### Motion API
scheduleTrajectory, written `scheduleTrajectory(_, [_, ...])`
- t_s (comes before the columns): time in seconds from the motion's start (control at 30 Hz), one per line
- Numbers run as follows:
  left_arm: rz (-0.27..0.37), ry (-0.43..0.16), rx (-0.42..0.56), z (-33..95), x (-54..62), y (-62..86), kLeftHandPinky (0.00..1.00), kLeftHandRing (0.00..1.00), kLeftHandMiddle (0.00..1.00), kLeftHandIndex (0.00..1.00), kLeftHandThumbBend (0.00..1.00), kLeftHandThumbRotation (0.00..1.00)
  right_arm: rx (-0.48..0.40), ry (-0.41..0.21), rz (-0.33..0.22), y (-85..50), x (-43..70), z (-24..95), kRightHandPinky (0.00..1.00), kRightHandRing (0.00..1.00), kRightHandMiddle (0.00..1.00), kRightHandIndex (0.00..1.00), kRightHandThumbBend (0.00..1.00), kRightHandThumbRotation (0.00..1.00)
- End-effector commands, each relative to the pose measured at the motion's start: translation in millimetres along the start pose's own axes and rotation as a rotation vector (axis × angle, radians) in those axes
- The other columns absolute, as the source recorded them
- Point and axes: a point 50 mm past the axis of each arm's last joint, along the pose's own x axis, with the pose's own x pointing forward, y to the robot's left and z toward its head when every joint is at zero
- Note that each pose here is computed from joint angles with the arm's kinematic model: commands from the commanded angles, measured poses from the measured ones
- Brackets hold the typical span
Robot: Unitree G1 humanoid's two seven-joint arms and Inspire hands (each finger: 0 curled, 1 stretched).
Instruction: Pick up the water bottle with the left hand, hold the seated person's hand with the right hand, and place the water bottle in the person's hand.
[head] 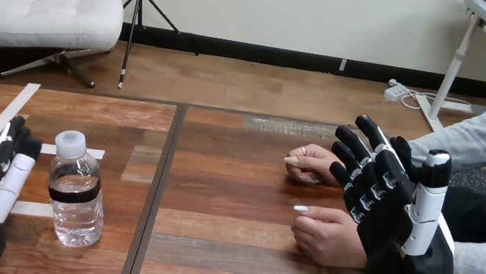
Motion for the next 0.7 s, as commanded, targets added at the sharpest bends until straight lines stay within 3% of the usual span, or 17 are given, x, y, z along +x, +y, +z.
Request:
scheduleTrajectory(0.0, [-0.009, -0.078, -0.003, 19.5, 16.9, 3.8, 1.0, 1.0, 1.0, 1.0, 1.0, 0.56, -0.025, -0.076, 0.031, 2.5, 10.9, 16.3, 1.0, 0.97, 0.94, 0.97, 1.0, 1.0])
scheduleTrajectory(0.67, [-0.019, -0.068, -0.001, 22.6, 20.1, 2.7, 1.0, 1.0, 1.0, 1.0, 1.0, 0.29, -0.014, -0.078, 0.036, 2.9, 10.7, 16.5, 1.0, 0.97, 0.94, 0.97, 1.0, 1.0])
